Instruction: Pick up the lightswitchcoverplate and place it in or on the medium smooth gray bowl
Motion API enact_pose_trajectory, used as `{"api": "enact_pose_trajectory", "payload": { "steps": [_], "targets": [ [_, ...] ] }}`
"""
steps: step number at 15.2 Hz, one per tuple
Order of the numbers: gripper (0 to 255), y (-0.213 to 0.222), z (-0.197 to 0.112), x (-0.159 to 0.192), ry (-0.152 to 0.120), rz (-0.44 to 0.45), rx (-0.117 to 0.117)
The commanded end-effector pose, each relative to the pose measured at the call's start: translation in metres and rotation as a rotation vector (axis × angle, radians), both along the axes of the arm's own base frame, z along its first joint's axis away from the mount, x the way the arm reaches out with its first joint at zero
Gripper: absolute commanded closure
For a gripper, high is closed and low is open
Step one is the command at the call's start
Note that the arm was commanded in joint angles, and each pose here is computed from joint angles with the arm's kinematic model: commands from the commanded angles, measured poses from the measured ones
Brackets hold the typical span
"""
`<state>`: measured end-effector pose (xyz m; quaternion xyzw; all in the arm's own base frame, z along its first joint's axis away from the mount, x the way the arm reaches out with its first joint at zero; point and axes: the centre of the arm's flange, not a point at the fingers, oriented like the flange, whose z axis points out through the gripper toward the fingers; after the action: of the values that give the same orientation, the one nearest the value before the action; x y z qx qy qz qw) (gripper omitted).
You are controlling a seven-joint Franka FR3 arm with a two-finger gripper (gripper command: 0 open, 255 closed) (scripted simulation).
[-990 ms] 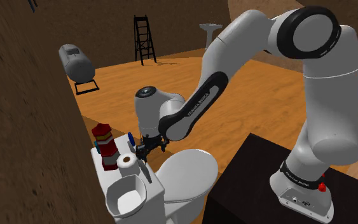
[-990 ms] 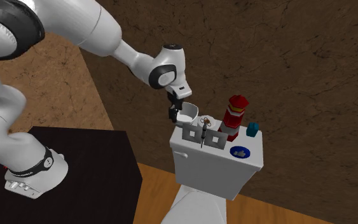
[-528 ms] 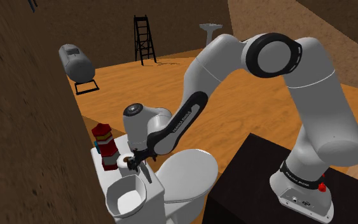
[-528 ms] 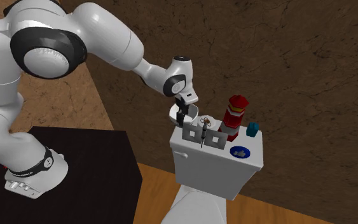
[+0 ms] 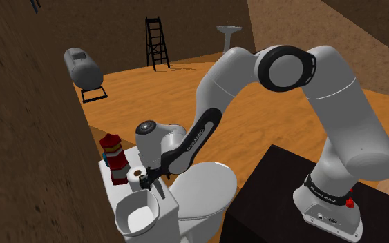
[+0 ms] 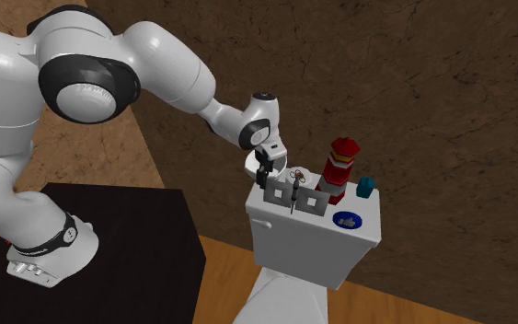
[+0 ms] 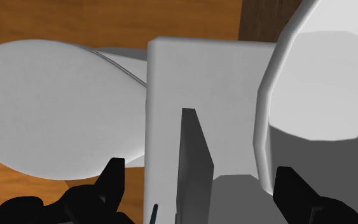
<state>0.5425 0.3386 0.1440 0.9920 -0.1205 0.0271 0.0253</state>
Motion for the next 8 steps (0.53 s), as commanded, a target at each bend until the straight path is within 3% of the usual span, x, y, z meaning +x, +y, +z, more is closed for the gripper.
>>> {"api": "enact_pose_trajectory", "payload": {
  "steps": [1, 5, 6, 8],
  "targets": [
    [0, 0.0002, -0.0013, 0.0002, 0.0, 0.0, 0.0],
    [0, 0.0002, -0.0013, 0.0002, 0.0, 0.0, 0.0],
    [255, 0.0002, -0.0013, 0.0002, 0.0, 0.0, 0.0],
    [255, 0.0002, -0.0013, 0.0002, 0.0, 0.0, 0.0]
  ]
}}
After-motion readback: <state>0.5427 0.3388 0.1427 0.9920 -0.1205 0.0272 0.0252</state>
